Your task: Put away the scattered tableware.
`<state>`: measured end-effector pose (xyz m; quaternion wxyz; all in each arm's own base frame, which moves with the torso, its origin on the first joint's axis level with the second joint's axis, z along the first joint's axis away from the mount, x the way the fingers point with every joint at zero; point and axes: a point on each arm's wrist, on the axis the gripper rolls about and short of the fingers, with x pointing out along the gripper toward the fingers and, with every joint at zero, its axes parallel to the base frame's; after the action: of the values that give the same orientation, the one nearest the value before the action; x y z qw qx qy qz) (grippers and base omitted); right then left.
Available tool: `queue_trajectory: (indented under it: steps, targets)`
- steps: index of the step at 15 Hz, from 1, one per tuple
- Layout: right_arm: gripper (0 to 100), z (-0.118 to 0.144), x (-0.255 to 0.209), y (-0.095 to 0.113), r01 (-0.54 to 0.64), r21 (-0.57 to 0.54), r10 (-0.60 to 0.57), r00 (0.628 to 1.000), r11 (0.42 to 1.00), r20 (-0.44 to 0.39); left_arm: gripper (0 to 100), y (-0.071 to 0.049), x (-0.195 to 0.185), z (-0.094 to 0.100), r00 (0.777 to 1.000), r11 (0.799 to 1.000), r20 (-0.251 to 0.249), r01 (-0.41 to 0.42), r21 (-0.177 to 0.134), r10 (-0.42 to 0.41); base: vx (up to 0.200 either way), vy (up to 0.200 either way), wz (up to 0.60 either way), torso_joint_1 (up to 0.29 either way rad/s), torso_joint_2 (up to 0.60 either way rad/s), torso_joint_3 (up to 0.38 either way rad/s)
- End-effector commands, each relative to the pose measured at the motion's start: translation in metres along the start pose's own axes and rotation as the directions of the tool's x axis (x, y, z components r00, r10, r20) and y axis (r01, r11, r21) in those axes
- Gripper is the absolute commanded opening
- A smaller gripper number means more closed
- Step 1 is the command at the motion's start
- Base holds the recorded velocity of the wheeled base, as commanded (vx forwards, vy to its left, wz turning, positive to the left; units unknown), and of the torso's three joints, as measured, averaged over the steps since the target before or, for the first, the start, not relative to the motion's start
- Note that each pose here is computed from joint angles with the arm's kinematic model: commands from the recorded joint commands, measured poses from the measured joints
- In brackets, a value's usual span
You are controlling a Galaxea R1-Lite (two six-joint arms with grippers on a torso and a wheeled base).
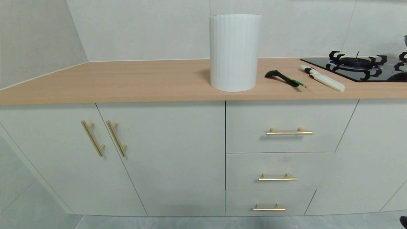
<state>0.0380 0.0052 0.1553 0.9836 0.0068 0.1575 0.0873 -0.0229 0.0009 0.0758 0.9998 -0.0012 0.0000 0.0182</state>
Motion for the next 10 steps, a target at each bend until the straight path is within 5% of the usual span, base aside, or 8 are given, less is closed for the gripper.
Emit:
queue_trajectory:
  steps: [1,10]
  targets:
    - [100,0.023,0.065,0.001,-0.065,0.001,0.063,0.967,0.998,-0.245,100,0.000,0.000,0.000,1.000,1.000,-0.002,0.000,-0.001,0.000,0.000,0.000,0.00,0.000,0.00,0.000]
    - [100,-0.001,0.231,0.005,-0.098,-0.009,0.088,0.923,0.995,-0.374,100,0.000,0.000,0.000,1.000,1.000,-0.002,0.000,-0.001,0.000,0.000,0.000,0.00,0.000,0.00,0.000]
